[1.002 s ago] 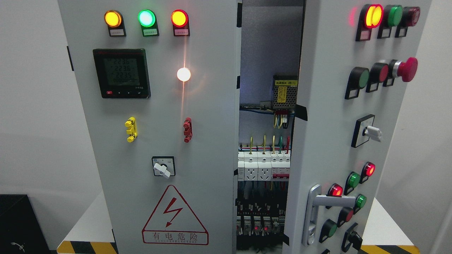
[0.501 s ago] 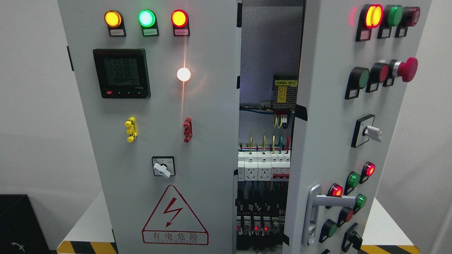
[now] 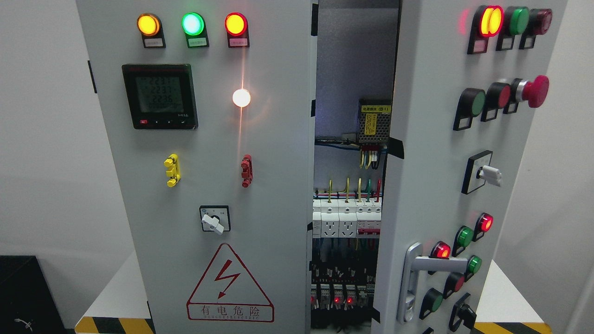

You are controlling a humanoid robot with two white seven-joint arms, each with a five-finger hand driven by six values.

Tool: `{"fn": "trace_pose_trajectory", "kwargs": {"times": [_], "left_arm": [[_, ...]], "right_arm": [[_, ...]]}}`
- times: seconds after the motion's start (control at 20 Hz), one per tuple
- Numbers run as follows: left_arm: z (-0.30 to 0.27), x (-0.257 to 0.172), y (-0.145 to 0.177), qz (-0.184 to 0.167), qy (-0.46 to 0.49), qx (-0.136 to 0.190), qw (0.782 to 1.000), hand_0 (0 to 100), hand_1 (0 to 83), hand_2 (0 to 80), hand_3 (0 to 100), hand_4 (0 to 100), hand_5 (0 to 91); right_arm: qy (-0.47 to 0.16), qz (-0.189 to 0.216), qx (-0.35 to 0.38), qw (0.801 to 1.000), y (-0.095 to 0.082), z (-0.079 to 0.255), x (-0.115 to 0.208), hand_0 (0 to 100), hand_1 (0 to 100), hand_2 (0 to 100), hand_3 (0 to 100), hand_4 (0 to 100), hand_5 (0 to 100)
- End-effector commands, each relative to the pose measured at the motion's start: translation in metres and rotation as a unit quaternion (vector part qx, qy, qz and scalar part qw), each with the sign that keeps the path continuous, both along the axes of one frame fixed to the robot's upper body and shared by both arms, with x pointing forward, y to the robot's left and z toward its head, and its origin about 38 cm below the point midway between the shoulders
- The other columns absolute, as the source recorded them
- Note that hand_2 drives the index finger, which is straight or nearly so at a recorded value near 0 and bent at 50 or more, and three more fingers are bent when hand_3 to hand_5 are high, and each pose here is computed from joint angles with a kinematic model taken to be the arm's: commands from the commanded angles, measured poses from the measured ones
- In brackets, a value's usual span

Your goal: Open door with both hands

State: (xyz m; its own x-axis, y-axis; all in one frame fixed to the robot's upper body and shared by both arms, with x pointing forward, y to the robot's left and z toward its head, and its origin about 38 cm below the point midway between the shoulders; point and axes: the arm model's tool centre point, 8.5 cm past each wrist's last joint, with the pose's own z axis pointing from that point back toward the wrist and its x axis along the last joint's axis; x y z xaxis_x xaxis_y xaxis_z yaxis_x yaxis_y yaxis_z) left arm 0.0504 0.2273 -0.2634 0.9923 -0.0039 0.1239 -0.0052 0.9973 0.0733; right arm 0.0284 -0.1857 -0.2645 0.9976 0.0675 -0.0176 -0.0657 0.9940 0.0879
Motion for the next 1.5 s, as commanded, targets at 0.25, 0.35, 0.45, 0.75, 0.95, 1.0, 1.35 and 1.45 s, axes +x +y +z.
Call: {"fn": "trace_pose_trajectory", "kwargs": {"times": [0.25,0.35,0.45,0.75,0.95,1.0,1.35,1.45], "left_arm": [[0.051,0.171,0.055,-0.030,-0.226,0.050,0.972,0,0.0,0.0,0,0,0.0],[0.068,0.198,0.052,-0.033,-0.269,0.049,0.961,0,0.0,0.0,0,0,0.0],[0.086,0.223,0.043,-0.037,-0.312,0.043,0.948,0,0.0,0.0,0,0,0.0],[0.149,0.299,0.011,-0.069,-0.423,0.018,0.903,0,0.0,0.0,0,0,0.0],[0.185,0.337,-0.013,-0.065,-0.471,-0.020,0.879,0,0.0,0.0,0,0,0.0],[0.193,0.342,-0.022,-0.073,-0.480,-0.030,0.873,0,0.0,0.0,0,0,0.0],[0.228,0.306,-0.062,-0.139,-0.521,-0.121,0.833,0,0.0,0.0,0,0,0.0],[0.241,0.293,-0.059,-0.150,-0.529,-0.147,0.823,0,0.0,0.0,0,0,0.0]], "right_arm": [[-0.001,-0.005,0.000,1.000,0.000,0.000,0.001,0,0,0,0,0,0],[-0.001,-0.005,0.000,1.000,0.000,0.000,0.001,0,0,0,0,0,0],[0.001,-0.005,0.000,1.000,0.000,0.000,-0.001,0,0,0,0,0,0],[0.001,-0.005,0.000,1.000,0.000,0.000,-0.001,0,0,0,0,0,0],[-0.001,-0.005,0.000,1.000,0.000,0.000,0.001,0,0,0,0,0,0],[0.001,-0.005,0.000,1.000,0.000,0.000,-0.001,0,0,0,0,0,0],[0.001,-0.005,-0.001,1.000,-0.001,0.000,-0.001,0,0,0,0,0,0],[0.001,-0.005,0.000,1.000,0.000,0.000,-0.001,0,0,0,0,0,0]]}}
